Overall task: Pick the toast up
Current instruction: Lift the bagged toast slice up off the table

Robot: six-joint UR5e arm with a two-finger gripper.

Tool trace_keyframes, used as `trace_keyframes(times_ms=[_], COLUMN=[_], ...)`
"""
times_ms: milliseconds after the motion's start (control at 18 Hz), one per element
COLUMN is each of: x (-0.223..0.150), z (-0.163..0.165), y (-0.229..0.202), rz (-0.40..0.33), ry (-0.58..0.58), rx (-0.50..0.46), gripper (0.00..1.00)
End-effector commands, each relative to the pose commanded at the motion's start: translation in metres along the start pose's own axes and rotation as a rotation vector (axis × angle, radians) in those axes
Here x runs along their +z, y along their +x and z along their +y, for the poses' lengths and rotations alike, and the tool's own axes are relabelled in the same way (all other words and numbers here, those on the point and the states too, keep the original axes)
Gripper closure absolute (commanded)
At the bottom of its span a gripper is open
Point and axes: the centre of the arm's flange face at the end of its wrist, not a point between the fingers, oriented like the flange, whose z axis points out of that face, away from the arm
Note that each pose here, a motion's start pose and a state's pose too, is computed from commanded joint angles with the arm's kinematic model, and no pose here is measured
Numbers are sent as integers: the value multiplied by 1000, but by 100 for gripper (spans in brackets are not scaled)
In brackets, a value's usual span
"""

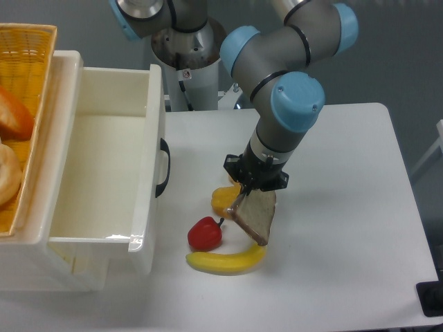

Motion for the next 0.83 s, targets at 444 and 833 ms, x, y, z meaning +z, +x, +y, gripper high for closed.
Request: trace_keyframes(times_ms=[444,833], x=[-7,-13], z=[19,25], y=[-3,-5], rz=[28,26], ry=[-14,-6], rx=[37,26], gripper=[100,100])
